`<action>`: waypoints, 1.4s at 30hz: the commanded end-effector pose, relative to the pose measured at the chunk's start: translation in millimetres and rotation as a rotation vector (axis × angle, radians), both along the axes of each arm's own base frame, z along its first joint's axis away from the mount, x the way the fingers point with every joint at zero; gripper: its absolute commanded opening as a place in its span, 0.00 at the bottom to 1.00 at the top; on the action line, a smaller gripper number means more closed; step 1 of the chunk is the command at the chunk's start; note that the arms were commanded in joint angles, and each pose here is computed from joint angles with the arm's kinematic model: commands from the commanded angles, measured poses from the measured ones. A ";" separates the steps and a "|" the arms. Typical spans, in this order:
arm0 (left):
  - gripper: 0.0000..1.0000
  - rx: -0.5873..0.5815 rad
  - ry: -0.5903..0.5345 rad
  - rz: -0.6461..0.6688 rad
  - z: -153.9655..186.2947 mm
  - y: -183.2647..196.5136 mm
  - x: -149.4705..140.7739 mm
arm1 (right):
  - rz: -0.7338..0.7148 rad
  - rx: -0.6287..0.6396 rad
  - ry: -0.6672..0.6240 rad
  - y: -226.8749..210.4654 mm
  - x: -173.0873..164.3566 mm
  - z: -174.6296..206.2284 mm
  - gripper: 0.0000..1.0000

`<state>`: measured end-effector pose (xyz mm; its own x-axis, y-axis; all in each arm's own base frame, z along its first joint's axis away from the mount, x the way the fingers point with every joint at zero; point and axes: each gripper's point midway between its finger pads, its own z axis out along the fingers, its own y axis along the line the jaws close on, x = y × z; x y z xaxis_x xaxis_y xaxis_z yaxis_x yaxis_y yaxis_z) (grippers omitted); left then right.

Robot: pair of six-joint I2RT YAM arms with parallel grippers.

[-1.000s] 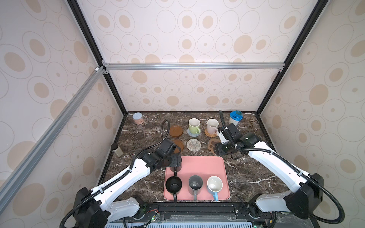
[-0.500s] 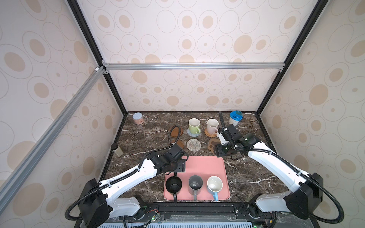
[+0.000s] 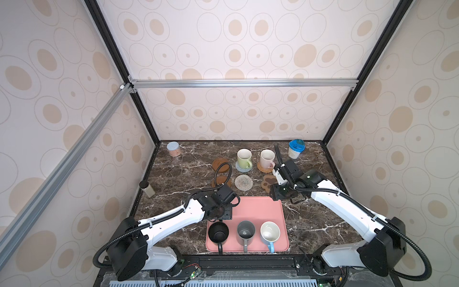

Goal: Place cups on coasters
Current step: Pick up the cup from the tray.

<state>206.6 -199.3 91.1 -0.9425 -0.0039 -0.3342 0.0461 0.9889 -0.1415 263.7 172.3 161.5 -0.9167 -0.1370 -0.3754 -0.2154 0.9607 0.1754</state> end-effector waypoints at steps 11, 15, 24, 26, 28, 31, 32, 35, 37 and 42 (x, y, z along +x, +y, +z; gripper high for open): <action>0.54 0.022 -0.009 0.051 -13.6 6.1 9.5 | -0.015 0.001 0.017 2.5 0.9 0.0 0.56; 0.50 0.009 -0.011 0.063 -17.6 5.9 14.9 | -0.019 -0.003 0.021 1.7 0.4 -0.9 0.56; 0.45 0.002 -0.013 0.086 -25.2 6.7 23.0 | -0.027 -0.007 0.023 1.8 2.2 -2.0 0.56; 0.43 -0.003 -0.018 0.091 -25.7 7.3 24.4 | -0.027 -0.006 0.027 2.3 2.2 -2.4 0.56; 0.41 0.000 -0.019 0.094 -26.6 8.8 24.8 | -0.028 -0.007 0.026 2.1 2.4 -2.4 0.56; 0.38 0.005 -0.021 0.094 -27.1 10.2 25.4 | -0.031 -0.009 0.027 1.8 2.7 -2.9 0.56; 0.37 0.007 -0.022 0.092 -27.4 10.4 25.4 | -0.031 -0.012 0.028 1.6 2.9 -3.6 0.56; 0.35 0.011 -0.022 0.085 -28.5 11.2 25.6 | -0.031 -0.014 0.028 1.6 2.8 -4.1 0.56; 0.33 0.017 -0.017 0.079 -30.2 11.0 25.2 | -0.033 -0.015 0.031 1.4 2.8 -4.9 0.56; 0.27 0.026 -0.024 0.087 -30.4 14.4 24.9 | -0.034 -0.016 0.033 0.7 1.9 -5.8 0.56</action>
